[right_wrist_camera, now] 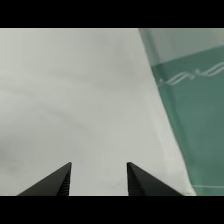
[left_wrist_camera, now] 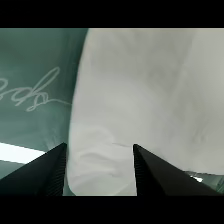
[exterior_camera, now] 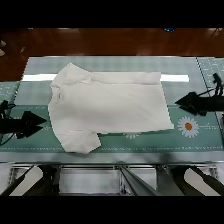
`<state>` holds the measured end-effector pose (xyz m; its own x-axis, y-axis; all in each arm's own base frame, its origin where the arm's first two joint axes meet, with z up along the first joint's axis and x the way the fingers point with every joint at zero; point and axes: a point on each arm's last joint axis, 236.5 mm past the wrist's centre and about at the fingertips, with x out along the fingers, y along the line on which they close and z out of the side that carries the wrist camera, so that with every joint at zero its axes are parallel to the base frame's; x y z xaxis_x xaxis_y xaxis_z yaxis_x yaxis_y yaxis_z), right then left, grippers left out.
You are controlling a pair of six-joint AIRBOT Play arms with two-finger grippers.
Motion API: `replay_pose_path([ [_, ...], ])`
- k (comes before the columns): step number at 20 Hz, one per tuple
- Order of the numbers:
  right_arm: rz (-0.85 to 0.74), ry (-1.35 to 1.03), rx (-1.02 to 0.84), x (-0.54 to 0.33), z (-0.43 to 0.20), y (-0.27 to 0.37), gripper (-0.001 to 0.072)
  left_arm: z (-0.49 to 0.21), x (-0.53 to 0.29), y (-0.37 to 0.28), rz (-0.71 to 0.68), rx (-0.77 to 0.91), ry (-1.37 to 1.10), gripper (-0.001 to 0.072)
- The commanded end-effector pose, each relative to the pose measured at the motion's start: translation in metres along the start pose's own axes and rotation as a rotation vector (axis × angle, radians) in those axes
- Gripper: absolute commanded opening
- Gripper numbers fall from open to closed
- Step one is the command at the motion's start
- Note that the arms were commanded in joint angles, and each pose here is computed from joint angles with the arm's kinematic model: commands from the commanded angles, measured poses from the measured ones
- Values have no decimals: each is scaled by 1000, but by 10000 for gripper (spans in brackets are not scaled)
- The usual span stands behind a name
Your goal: Fold the shirts.
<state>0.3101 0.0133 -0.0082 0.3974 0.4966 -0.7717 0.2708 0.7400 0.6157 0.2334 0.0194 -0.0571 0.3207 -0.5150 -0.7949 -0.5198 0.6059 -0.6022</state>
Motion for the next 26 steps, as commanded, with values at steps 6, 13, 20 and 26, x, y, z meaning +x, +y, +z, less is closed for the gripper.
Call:
replay_pose_path([
  [6, 101, -49, -9, 4, -32, 18, 405, -33, 27, 14, -19, -79, 86, 509],
  [13, 122, -76, -1, 3, -26, 22, 405, -43, 65, 10, 34, -4, 174, 509],
  [20, 114, -115, 61, -4, -15, 12, 406, -43, 79, 1, 36, 12, 174, 20],
  [26, -205, -154, 245, -38, -19, -101, 405, -49, 78, -1, 29, 3, 198, 21],
])
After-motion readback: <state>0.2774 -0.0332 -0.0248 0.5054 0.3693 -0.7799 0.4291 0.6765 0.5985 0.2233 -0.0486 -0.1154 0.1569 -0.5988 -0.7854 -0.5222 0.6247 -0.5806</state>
